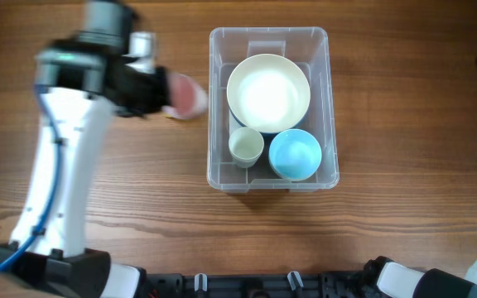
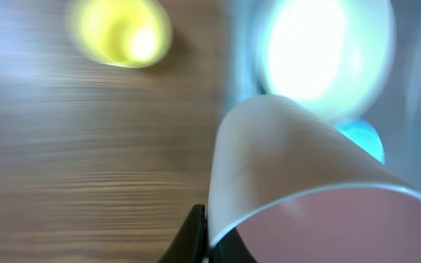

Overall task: Pack container
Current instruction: 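Stack the pink cup into the cream cup in the container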

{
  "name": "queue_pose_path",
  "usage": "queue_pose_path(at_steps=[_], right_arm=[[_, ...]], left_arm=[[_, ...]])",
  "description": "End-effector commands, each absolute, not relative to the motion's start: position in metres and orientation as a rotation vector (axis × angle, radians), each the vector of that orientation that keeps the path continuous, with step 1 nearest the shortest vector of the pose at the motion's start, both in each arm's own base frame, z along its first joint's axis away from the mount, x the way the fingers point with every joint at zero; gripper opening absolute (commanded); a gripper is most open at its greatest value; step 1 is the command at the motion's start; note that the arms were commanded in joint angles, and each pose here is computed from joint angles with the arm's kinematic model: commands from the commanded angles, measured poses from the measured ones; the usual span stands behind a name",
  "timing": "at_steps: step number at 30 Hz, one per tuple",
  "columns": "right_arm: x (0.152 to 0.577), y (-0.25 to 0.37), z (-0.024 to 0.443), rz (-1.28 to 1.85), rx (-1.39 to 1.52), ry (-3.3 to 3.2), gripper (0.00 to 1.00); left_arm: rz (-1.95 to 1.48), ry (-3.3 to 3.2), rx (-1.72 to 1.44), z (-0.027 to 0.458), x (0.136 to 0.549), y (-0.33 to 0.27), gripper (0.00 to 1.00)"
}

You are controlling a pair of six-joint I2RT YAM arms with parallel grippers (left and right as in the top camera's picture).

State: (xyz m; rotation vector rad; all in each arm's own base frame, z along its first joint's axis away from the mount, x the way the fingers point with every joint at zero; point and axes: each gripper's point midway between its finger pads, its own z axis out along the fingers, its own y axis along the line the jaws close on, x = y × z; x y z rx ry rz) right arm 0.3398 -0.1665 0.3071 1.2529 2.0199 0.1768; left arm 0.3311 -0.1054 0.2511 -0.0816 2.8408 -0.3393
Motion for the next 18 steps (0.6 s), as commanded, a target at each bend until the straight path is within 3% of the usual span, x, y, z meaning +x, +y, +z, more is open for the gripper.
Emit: queue_pose_path(at_steps=[1,5,16,17,18], right_arm=[[0.341,-0.166,0.307,0.186,1.259,2.018,1.00],[0.341,-0.166,0.307,0.186,1.259,2.018,1.00],[0.341,-0.166,0.307,0.186,1.259,2.018,0.99],[0.341,-0.166,0.307,0.186,1.259,2.018,1.00],[0.341,-0.166,0.307,0.186,1.259,2.018,1.00]], left_arm=[[-0.316,2.895,0.227,0.226,0.310,-0.180,0.04],[-0.252,2.908,0.343,0.204,0.297,-0.220,0.04],[-0.068,2.969,0.298,0.152,0.297,-0.206,0.04],[-0.068,2.973,0.298,0.151,0.297,-0.206,0.08],[-0.075,2.967,0.297,0.154,0.297,-0.206,0.17]])
